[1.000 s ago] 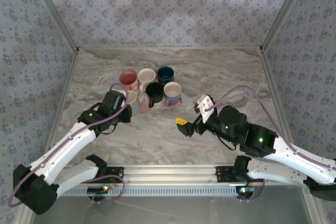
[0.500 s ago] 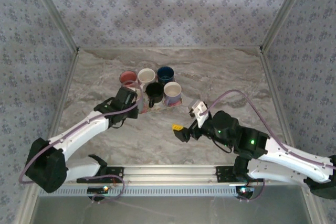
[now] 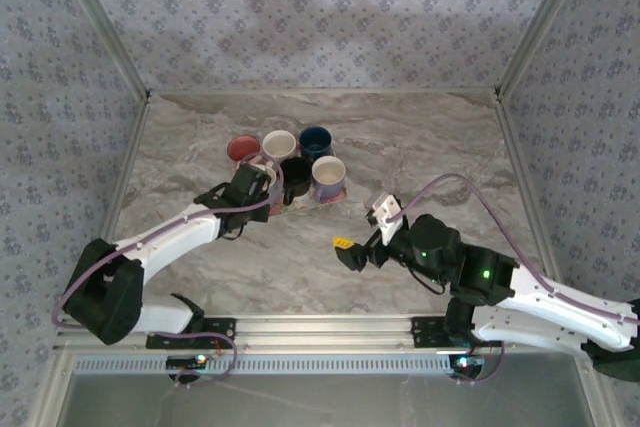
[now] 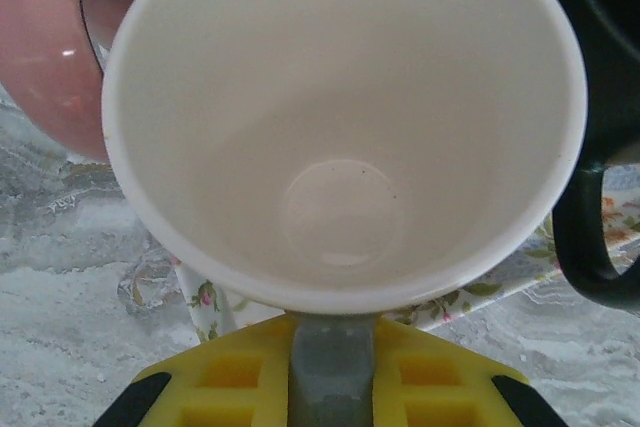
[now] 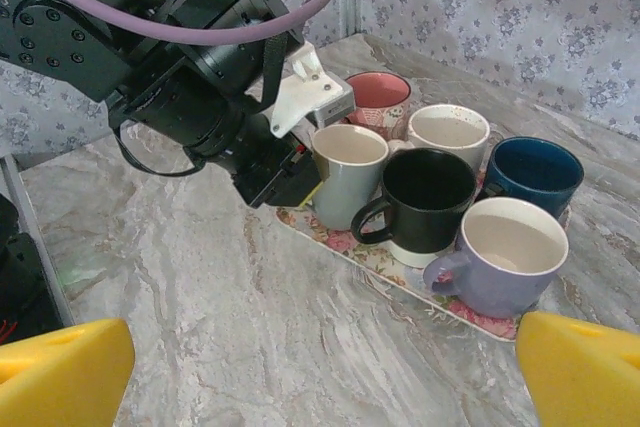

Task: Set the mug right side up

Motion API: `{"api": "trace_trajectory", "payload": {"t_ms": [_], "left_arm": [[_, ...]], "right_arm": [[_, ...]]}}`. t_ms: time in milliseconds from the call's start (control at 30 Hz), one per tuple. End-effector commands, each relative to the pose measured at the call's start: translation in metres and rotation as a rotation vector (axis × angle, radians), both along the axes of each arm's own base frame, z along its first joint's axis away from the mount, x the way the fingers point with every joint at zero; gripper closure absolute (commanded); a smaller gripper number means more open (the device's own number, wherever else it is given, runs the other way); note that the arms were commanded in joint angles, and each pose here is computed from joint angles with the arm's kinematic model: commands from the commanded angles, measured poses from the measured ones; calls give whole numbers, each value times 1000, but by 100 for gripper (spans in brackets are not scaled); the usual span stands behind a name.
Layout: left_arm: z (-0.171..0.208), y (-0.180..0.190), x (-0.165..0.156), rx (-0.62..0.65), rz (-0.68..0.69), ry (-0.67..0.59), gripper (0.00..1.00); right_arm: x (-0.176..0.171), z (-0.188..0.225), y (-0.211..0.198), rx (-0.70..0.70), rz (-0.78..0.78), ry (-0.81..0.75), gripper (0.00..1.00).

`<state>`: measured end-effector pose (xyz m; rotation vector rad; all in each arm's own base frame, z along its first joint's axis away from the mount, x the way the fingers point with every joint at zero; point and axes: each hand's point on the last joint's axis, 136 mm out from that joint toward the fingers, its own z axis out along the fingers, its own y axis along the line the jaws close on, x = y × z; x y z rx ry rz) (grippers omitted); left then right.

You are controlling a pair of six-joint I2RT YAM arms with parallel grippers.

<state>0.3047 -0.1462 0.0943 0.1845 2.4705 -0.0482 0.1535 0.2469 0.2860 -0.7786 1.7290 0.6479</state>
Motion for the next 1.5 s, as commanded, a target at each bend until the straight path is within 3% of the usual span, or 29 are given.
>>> {"api": "trace_trajectory", "payload": {"t_ms": [0, 267, 833, 1000, 1233, 1267, 1300, 1333, 1467], "left_arm": [[9, 2, 13, 8, 44, -63, 95], [3, 6, 8, 2, 78, -36, 76], [19, 12, -5, -22, 102, -39, 53], [30, 6, -11, -65, 70, -44, 50], [65, 7, -21, -114, 49, -75, 37], [73, 8, -23, -120, 42, -89, 33], [84, 7, -24, -128, 16, -109, 14], [95, 3, -26, -142, -28, -133, 1], [137, 7, -18, -111, -67, -248, 1]], "right_arm": [[1, -1, -5, 2, -22, -8, 0], [3, -3, -6, -8, -37, -16, 0], [9, 3, -12, -33, -67, -43, 0], [11, 10, -13, -40, -68, -81, 0], [12, 29, -15, -33, -72, -122, 0], [12, 32, -15, -30, -72, -127, 0], [13, 36, -17, -22, -82, -131, 0], [13, 37, -17, -18, -84, -126, 0], [23, 52, -16, -29, -130, -135, 0]]}}
